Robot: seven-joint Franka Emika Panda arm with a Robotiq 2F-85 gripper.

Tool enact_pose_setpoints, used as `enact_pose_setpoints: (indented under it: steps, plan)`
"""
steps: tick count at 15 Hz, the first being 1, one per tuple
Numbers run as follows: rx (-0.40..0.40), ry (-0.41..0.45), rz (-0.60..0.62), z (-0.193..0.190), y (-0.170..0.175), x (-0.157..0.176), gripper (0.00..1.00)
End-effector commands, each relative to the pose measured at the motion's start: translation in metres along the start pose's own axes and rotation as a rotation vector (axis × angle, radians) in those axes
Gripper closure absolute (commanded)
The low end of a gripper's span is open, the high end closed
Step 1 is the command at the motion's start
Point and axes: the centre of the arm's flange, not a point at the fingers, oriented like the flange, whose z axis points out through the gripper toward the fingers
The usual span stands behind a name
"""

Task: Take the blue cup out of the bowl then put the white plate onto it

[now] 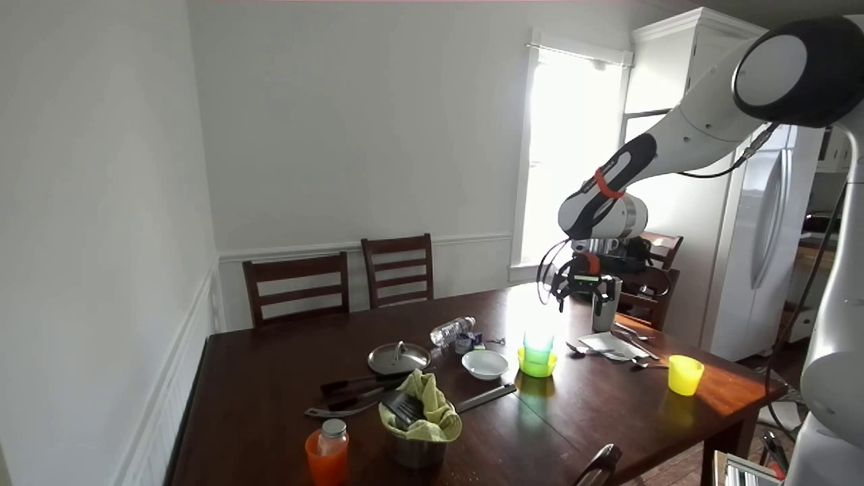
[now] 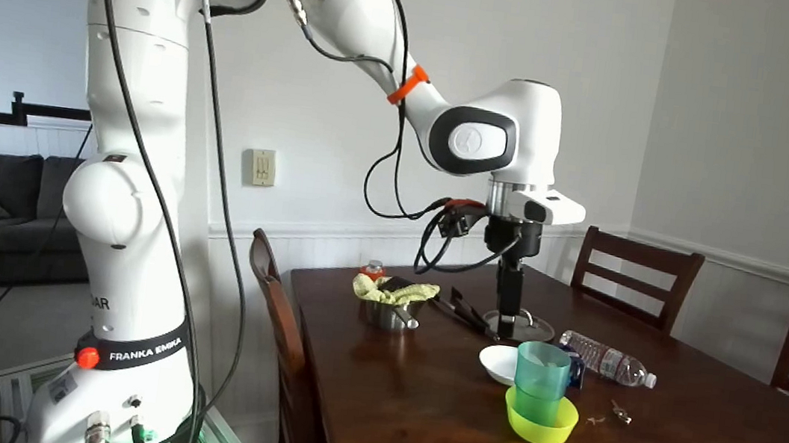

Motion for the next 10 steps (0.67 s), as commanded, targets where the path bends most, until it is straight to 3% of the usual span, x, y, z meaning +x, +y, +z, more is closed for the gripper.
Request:
enact_pose_setpoints:
  steps: [1,7,10]
  plan:
    - [-0.013,0.012,0.021,0.018,-0.001,0.031,0.00]
    - [-0.052,0.005,0.028,0.053,-0.015,0.056,0.00]
    - [-0.036,-0.013,0.054,0.066,-0.018,0.065,0.00]
